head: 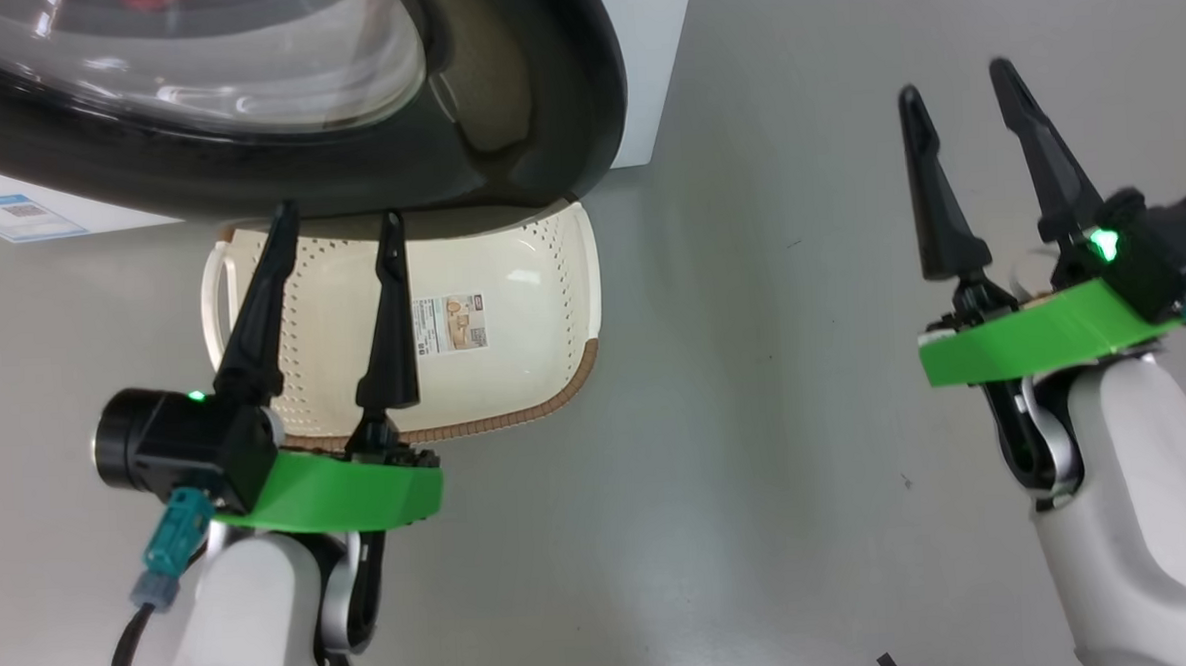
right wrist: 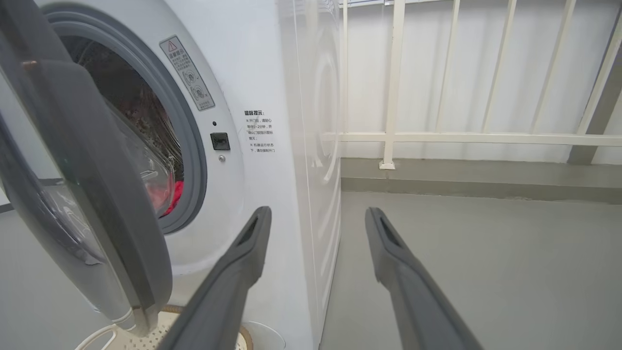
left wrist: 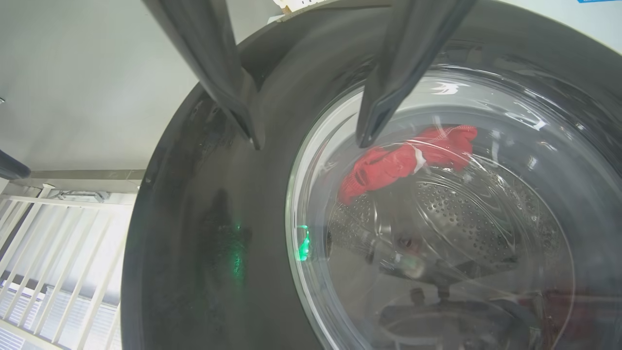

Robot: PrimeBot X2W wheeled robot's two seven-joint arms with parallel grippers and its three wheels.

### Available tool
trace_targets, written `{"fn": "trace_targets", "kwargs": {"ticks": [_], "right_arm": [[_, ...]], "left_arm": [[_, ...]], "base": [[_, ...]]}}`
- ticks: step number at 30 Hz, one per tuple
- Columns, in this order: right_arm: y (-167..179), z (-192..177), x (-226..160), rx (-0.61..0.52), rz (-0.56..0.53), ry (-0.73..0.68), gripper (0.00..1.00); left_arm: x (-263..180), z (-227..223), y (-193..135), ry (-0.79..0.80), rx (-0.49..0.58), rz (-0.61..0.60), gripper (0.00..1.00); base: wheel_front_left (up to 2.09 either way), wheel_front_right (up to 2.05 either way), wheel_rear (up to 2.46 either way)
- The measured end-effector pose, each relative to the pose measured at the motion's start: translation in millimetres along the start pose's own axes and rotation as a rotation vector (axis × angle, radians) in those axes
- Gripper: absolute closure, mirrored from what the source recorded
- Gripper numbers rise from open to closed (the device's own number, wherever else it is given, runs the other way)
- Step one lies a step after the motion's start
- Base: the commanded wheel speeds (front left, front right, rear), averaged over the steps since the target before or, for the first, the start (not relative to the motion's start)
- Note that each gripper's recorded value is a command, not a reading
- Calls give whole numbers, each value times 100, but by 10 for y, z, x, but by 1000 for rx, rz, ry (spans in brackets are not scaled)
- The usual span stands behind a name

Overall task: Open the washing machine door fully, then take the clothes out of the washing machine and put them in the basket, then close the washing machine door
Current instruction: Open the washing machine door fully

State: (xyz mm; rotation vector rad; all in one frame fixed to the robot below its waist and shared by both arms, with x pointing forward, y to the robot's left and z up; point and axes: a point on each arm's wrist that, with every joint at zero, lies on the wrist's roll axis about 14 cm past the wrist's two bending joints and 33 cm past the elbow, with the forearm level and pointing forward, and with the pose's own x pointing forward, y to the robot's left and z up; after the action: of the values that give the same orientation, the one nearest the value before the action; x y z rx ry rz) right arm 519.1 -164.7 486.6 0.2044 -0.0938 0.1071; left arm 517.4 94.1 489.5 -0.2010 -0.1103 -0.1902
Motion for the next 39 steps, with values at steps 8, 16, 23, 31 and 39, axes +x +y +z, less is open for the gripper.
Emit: {"fn": "trace_targets", "kwargs": {"ticks": [8,16,23,31,39], "right_arm": [[-82,-82,-137,7,-31,23,0],[-95,-78,-147,25,-37,21,0],[-85,-85,-170,27,-36,25,0],[29,-169,-197,33,-5,54,26],[213,-209,-109,133,31,63,100]], "left_arm": [[-8,-3,-2,1,0,-1,0],[-2,-21,-16,4,-2,-4,0],[-7,-14,-20,4,-2,-4,0],[-47,-18,-8,10,0,0,0],[-72,25,10,4,7,4,0]], "base": [[0,0,0],[0,0,0],[0,0,0],[0,0,0],[0,0,0]]}}
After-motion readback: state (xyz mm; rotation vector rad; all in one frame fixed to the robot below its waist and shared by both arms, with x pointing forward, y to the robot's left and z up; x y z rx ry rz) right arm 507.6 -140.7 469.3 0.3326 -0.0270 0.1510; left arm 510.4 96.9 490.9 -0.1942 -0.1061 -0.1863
